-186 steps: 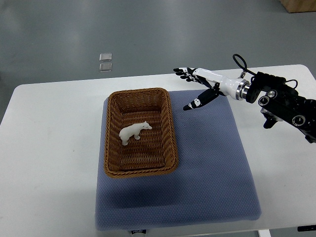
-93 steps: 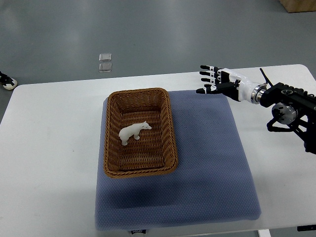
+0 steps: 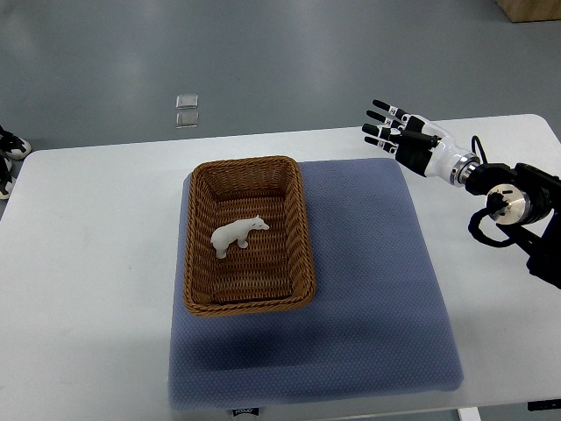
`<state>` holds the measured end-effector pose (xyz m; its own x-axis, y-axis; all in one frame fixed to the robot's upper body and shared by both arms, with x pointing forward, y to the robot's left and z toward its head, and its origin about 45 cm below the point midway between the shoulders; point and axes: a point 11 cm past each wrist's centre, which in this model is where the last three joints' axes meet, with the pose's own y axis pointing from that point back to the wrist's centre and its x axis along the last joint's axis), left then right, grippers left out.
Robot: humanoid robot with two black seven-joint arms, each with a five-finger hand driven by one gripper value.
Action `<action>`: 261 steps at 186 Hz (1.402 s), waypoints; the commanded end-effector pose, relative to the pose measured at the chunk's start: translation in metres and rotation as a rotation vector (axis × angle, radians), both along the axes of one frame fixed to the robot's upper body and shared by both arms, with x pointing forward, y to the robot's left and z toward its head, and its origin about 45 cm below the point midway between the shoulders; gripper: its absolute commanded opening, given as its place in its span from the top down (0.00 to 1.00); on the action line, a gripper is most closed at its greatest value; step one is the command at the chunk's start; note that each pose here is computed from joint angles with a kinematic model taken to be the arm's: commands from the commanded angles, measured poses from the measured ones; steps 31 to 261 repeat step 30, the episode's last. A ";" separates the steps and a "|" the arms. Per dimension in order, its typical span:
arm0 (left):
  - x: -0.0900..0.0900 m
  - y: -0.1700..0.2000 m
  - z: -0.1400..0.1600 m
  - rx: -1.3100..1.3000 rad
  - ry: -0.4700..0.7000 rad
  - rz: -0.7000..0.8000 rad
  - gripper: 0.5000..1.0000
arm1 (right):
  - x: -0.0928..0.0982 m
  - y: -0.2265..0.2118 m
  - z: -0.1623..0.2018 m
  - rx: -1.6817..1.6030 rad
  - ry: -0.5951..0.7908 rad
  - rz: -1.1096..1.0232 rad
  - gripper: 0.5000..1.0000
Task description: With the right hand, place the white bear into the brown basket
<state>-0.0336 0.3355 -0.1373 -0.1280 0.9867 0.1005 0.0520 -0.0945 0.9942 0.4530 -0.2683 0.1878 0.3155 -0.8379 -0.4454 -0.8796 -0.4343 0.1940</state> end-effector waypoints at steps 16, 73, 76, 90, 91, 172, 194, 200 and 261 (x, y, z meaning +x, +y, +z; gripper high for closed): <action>-0.001 0.000 0.000 0.000 0.003 0.001 0.00 | -0.003 0.012 -0.003 0.038 0.001 0.028 0.05; -0.008 0.000 0.000 0.000 0.013 0.003 0.00 | -0.005 0.008 -0.006 0.042 0.006 0.016 0.05; -0.008 0.000 0.000 0.000 0.013 0.003 0.00 | -0.005 0.008 -0.006 0.042 0.006 0.016 0.05; -0.008 0.000 0.000 0.000 0.013 0.003 0.00 | -0.005 0.008 -0.006 0.042 0.006 0.016 0.05; -0.008 0.000 0.000 0.000 0.013 0.003 0.00 | -0.005 0.008 -0.006 0.042 0.006 0.016 0.05; -0.008 0.000 0.000 0.000 0.013 0.003 0.00 | -0.005 0.008 -0.006 0.042 0.006 0.016 0.05; -0.008 0.000 0.000 0.000 0.013 0.003 0.00 | -0.005 0.008 -0.006 0.042 0.006 0.016 0.05; -0.008 0.000 0.000 0.000 0.013 0.003 0.00 | -0.005 0.008 -0.006 0.042 0.006 0.016 0.05; -0.008 0.000 0.000 0.000 0.013 0.003 0.00 | -0.005 0.008 -0.006 0.042 0.006 0.016 0.05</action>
